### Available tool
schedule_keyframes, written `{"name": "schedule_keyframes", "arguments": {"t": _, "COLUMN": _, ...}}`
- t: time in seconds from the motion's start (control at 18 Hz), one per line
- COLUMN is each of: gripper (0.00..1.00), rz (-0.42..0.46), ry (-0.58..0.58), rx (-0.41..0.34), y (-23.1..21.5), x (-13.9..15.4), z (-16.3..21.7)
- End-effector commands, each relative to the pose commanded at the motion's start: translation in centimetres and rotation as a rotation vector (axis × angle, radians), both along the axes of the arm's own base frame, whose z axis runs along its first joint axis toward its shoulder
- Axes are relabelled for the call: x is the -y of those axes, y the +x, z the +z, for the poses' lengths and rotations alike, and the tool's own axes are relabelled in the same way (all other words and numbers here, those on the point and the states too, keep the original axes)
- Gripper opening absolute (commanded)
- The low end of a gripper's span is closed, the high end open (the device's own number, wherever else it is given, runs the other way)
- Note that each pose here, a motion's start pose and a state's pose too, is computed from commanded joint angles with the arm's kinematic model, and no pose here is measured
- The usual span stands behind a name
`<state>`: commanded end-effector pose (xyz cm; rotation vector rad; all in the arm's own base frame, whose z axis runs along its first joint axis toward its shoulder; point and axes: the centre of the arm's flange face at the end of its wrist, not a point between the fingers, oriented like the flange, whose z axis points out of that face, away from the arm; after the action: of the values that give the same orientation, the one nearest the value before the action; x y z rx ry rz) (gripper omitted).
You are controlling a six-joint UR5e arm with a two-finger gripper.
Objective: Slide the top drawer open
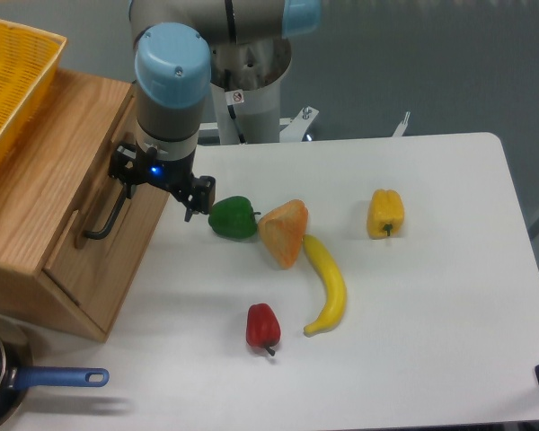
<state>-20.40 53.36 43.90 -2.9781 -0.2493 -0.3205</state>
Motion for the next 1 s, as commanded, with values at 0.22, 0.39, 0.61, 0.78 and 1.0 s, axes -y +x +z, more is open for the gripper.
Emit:
{"name": "schedule_keyframes", "arguments": {"t": 0.22, "gripper": 1.0, "rz": 0.007, "ry": -0.006, "rx": 0.004, "y": 1.1, "x": -0.4, "z": 0.0}}
{"name": "schedule_keyframes", "arguments": {"t": 0.39, "gripper": 1.0, "rz": 0.016, "ry": -0.01, "rx": 0.008, "y": 1.1, "x": -0.5, "z": -0.2}}
{"name": "schedule_keyframes", "arguments": {"t": 0.61, "gripper": 1.0, "rz": 0.011, "ry": -0.011, "rx": 0.008, "y": 1.3, "x": -0.7, "z": -0.5}}
{"name": "schedule_keyframes", "arguments": {"t": 0.78, "gripper": 1.0, "rz": 0.011, "ry": -0.012, "rx": 0.007, "y": 1.2, "x": -0.8, "z": -0.5}}
{"name": "schedule_keyframes", "arguments": {"t": 1.0, "gripper": 1.0, "rz": 0.011, "ry": -0.013, "rx": 0.006, "y": 1.2, "x": -0.8, "z": -0.6}}
